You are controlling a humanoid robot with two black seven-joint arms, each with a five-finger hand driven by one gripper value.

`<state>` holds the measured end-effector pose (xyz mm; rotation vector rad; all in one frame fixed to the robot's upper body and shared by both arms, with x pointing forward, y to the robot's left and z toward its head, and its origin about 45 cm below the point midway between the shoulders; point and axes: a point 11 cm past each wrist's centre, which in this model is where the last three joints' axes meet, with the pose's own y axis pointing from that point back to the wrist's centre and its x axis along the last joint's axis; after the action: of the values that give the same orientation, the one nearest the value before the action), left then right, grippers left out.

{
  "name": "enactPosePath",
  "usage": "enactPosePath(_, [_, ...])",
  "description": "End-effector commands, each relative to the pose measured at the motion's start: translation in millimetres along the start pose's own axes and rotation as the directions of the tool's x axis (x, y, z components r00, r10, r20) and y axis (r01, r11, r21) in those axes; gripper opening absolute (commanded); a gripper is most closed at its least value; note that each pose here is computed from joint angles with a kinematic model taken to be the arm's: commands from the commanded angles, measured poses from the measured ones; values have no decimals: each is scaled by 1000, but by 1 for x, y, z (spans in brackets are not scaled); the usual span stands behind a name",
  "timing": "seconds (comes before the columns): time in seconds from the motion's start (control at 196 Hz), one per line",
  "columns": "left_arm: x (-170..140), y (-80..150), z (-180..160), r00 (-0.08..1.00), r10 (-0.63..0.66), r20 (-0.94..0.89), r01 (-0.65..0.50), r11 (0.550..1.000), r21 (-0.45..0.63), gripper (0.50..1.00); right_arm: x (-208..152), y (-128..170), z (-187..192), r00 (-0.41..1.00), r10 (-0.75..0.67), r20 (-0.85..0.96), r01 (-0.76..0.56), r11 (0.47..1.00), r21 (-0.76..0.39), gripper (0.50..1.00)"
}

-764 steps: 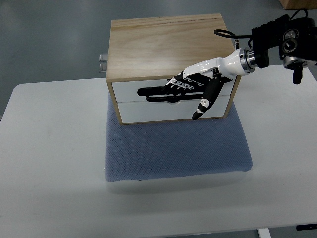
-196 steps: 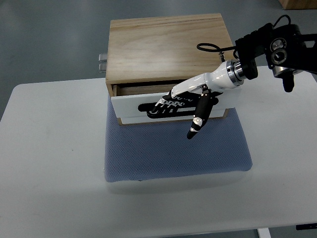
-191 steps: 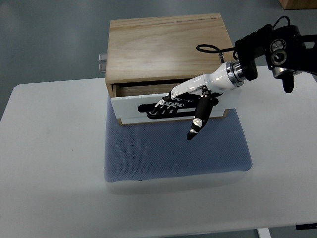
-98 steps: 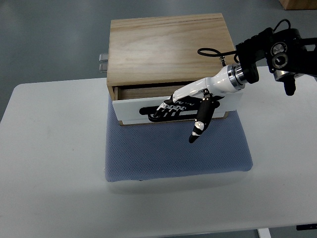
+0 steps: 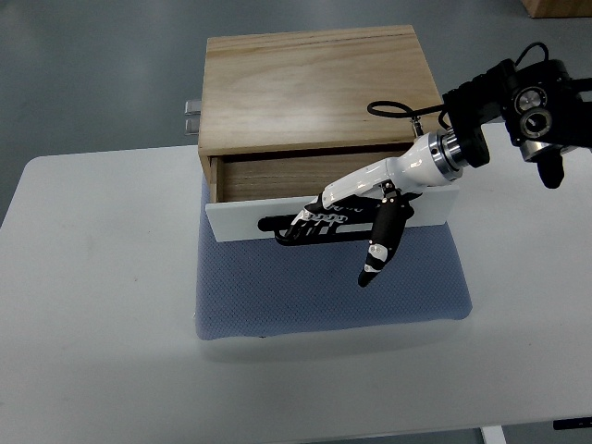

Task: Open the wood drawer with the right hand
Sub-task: 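Pull the upper drawer toward the robot with the right hand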

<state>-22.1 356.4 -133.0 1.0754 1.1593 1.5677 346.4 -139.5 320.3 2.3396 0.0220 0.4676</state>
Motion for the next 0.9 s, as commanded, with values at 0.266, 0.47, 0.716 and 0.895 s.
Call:
enactPosePath(0.266, [0,0,0,1000,0,0,0,1000,0,1000,-10,0,-5,1000,-24,-5,24,1000,17,944])
enactPosePath(0.47, [0,0,0,1000,0,0,0,1000,0,1000,-7,5,-11,1000,-15,-20,15,1000,21,944])
enactPosePath(0.716, [0,0,0,1000,0,0,0,1000,0,1000,-2,9,-14,999,-1,-33,2,1000,17,944])
enactPosePath(0.895, [0,0,0,1000,0,0,0,1000,0,1000,1,11,-13,999,9,-33,-9,1000,10,944])
